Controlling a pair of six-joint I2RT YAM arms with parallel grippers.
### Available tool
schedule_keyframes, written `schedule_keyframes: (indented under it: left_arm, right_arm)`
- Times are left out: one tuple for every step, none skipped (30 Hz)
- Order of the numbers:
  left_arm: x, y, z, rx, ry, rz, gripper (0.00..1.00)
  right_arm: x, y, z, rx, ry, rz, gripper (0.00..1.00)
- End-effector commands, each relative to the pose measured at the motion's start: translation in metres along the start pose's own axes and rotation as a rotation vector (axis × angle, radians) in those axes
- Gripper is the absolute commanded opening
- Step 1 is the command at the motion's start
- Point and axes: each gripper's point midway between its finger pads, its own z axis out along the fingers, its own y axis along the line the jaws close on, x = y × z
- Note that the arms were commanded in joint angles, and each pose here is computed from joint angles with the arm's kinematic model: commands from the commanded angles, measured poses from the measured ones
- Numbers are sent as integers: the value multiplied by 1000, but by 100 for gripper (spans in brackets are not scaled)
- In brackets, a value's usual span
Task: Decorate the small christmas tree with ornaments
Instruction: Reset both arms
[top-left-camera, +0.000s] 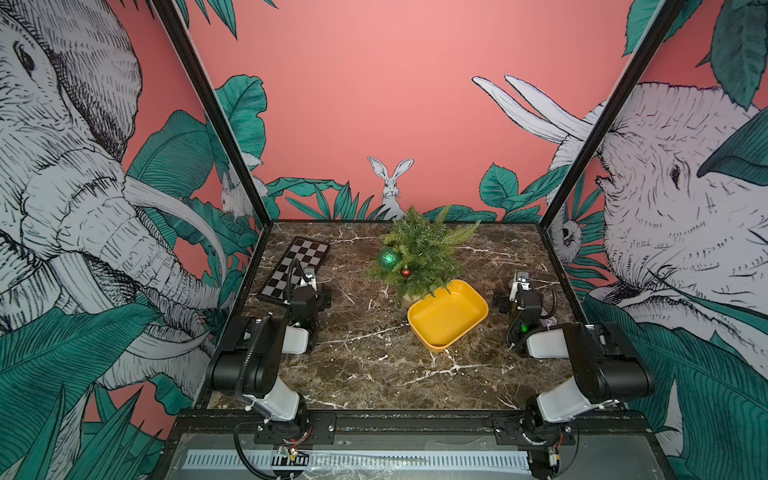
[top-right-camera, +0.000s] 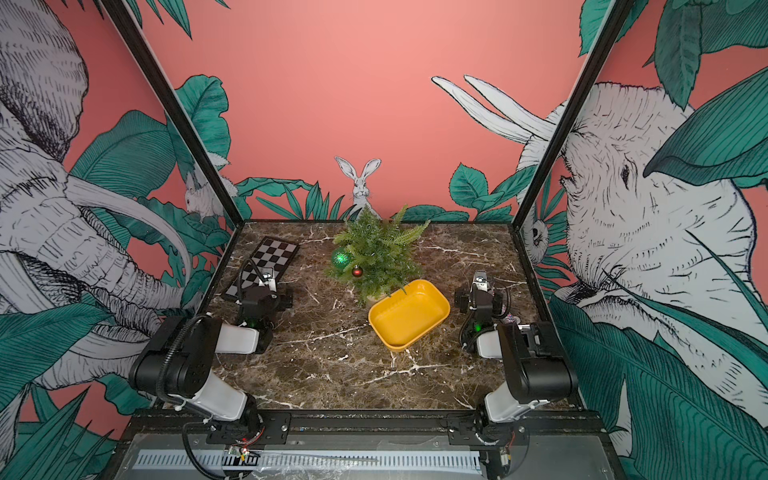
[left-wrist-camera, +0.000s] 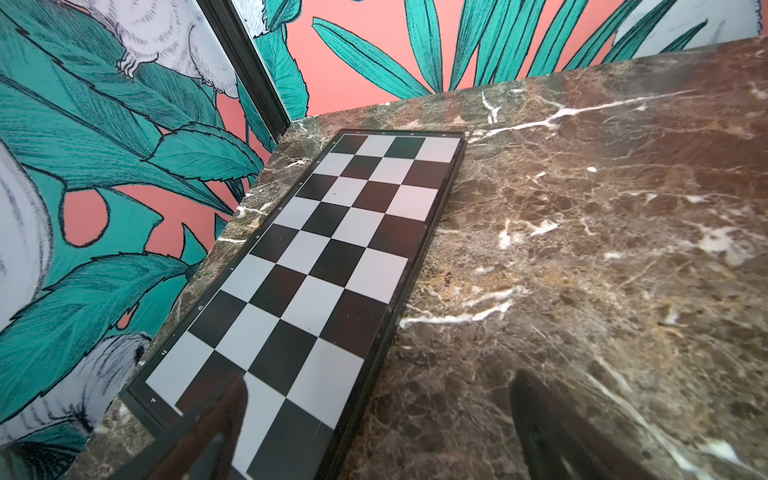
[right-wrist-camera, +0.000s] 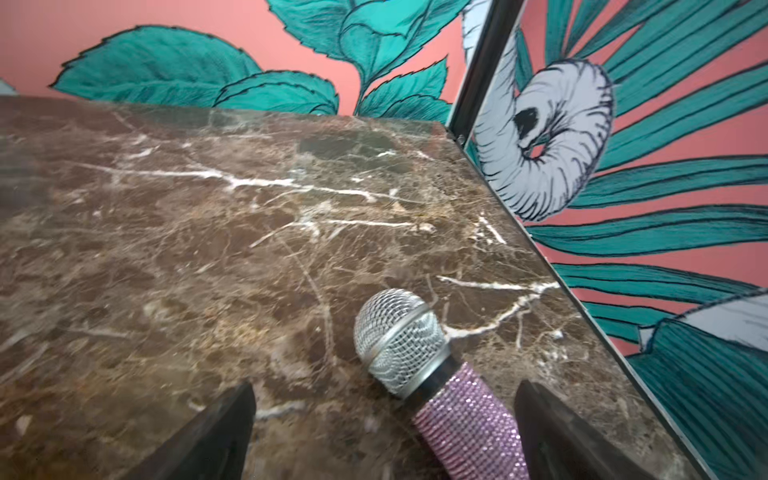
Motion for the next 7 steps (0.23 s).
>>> schedule_keyframes:
  left_arm:
    - [-11, 2, 0, 2, -28, -21, 100]
    - [-12, 3, 0, -4, -35, -20, 100]
    - [-13, 3, 0, -5, -41, -21, 100]
    - [-12, 3, 0, -4, -37, -21, 100]
    - [-12, 3, 0, -1, -30, -21, 100]
    - [-12, 2, 0, 2, -29, -19, 100]
    - [-12, 3, 0, -2, -33, -20, 100]
  right_arm:
    - [-11, -5, 5, 31, -19, 10, 99]
    - [-11, -5, 6, 20, -11, 19, 99]
    - [-10, -6, 6, 12, -15, 27, 99]
    - [-12, -6, 6, 14, -22, 25, 99]
    - [-11, -6, 6, 15, -21, 23, 99]
    - [-12, -8, 4, 30, -34, 25, 99]
    - [-13, -10, 0, 51, -54, 23, 99]
